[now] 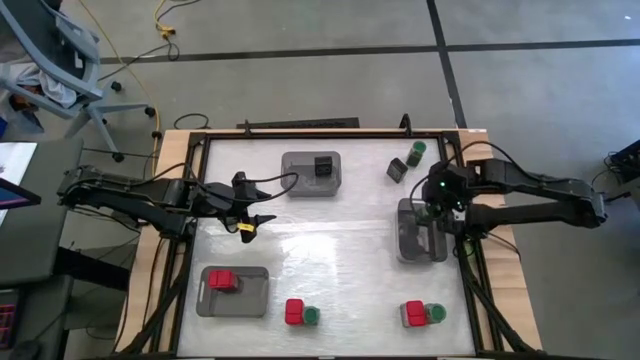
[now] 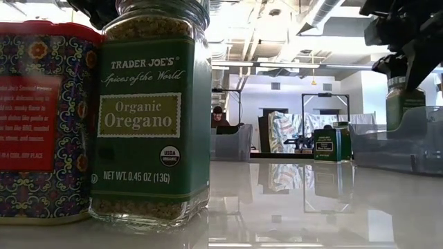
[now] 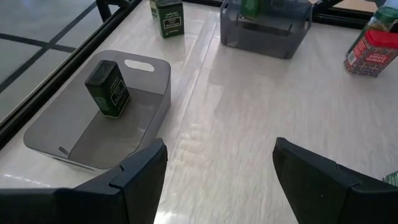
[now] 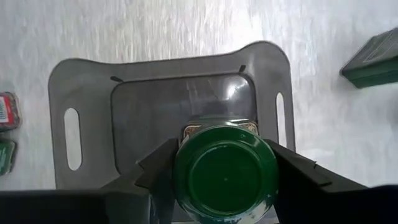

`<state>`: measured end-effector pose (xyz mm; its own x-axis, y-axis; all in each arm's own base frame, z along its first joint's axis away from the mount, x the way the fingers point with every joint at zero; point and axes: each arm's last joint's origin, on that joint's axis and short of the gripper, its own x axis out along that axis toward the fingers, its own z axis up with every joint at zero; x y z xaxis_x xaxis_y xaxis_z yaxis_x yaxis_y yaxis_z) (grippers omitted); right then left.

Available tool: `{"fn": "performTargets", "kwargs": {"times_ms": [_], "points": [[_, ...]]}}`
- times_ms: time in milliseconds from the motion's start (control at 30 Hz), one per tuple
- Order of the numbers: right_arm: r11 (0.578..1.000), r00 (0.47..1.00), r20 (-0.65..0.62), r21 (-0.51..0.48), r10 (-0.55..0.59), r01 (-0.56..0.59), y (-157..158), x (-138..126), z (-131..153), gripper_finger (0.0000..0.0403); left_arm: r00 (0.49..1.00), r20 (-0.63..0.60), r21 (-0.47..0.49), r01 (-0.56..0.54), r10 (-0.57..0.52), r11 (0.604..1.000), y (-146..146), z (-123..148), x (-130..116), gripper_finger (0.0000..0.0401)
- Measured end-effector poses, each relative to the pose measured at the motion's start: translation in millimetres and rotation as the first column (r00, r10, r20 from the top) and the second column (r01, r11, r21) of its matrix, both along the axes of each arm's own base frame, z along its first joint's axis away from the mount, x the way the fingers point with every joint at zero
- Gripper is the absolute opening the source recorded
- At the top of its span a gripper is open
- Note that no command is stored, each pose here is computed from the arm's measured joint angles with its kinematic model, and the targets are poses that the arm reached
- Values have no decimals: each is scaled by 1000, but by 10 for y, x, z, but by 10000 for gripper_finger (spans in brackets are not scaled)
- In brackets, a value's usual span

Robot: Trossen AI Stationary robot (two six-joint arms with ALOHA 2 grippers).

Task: Sort spices by type
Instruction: Put the middle green seasoning bottle into the middle right black transparent bin

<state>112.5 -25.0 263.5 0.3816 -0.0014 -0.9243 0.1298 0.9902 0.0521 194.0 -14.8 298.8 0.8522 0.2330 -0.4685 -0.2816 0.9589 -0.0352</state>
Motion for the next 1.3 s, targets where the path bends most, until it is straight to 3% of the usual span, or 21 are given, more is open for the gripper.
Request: {"fn": "performTargets", "kwargs": {"times_ms": [633,1100,1300], "points": [[997,987,-157,62,-43,53,-115,216,-210,222,1000,0,0,0,0,1000,0,0,0,279],[996,983,-177,64,-46,58,-122,239,-233,222,1000,-1,0,0,0,1000,0,-1,-1,279],[996,983,-177,62,-47,59,-123,239,-233,249,1000,0,0,0,0,1000,0,-1,-1,279]]}}
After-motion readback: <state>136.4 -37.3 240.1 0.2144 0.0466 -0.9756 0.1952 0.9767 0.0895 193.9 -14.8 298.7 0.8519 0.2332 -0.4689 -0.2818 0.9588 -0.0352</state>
